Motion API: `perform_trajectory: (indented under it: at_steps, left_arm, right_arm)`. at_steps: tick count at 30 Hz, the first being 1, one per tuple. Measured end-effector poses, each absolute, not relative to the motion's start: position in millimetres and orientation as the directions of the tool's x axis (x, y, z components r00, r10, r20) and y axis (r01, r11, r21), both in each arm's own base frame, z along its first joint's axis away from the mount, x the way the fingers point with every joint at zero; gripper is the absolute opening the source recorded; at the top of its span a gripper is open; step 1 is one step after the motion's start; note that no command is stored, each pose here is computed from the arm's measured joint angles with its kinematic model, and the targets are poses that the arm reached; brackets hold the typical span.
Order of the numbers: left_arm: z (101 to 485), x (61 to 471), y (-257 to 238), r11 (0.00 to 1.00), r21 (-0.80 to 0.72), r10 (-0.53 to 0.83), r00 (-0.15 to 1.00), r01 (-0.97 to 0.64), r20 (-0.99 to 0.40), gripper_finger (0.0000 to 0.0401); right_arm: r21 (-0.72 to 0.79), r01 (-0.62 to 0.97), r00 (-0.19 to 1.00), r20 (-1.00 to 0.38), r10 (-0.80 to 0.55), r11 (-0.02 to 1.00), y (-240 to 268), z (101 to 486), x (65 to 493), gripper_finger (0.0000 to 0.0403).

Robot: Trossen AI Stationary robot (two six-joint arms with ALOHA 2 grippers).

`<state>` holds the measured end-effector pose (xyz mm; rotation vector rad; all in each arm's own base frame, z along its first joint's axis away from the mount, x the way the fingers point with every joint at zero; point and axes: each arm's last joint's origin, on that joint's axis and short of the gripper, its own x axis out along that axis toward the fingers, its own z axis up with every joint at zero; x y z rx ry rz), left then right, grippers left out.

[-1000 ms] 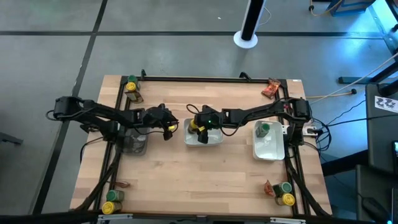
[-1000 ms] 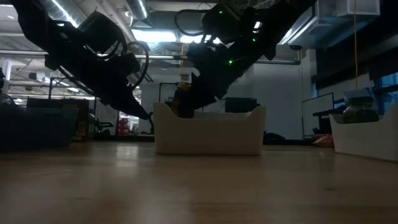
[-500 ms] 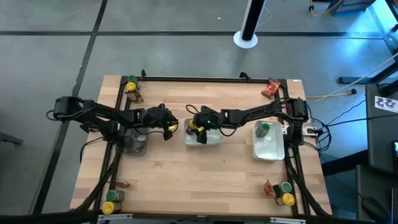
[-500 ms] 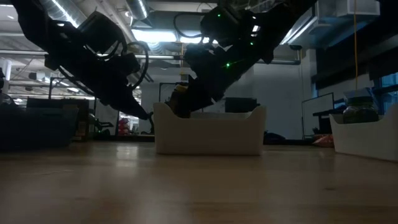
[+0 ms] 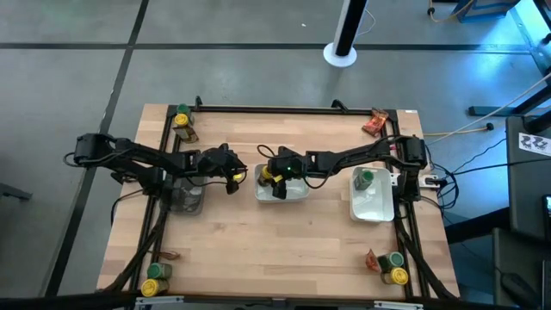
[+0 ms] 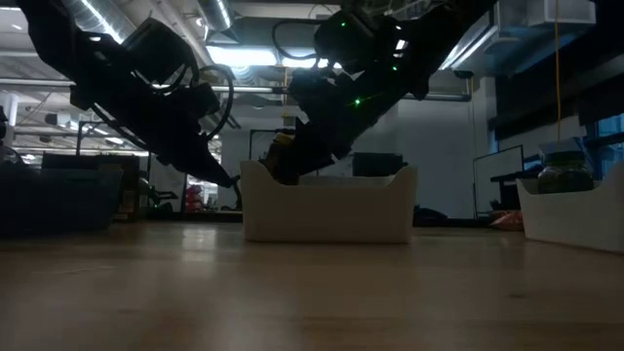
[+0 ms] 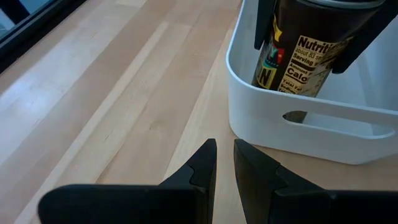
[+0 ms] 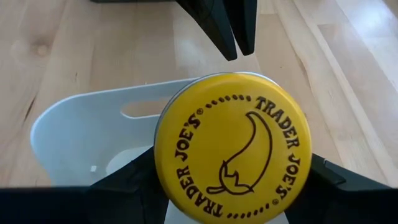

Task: Sort spices by type
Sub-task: Put the top right yellow seasoning bottle into the left white bin

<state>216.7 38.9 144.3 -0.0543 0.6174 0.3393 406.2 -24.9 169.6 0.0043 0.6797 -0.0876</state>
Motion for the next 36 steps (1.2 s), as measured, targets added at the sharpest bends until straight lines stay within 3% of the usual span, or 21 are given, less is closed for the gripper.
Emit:
perform_trajectory:
  at_steps: [13, 32, 36]
  left_arm:
    - [144.3, 216.7, 38.9, 0.943, 0.05, 0.296, 0.762, -0.328, -0.576, 0.0045]
    - [143.6, 216.3, 38.9, 0.943, 0.051, 0.295, 0.757, -0.328, -0.583, 0.0045]
    - [143.7, 216.4, 38.9, 0.943, 0.048, 0.295, 0.758, -0.33, -0.582, 0.0045]
  right_arm:
    - [-0.024, 0.093, 0.766, -0.637, -0.087, 0.995, -25.1, 167.4, 405.6, 0.03]
    - [-0.058, 0.11, 0.721, -0.683, -0.12, 0.992, -24.7, 206.2, 380.3, 0.0303]
    - [-0.105, 0.132, 0.741, -0.65, -0.168, 0.986, -25.8, 220.3, 376.2, 0.0281]
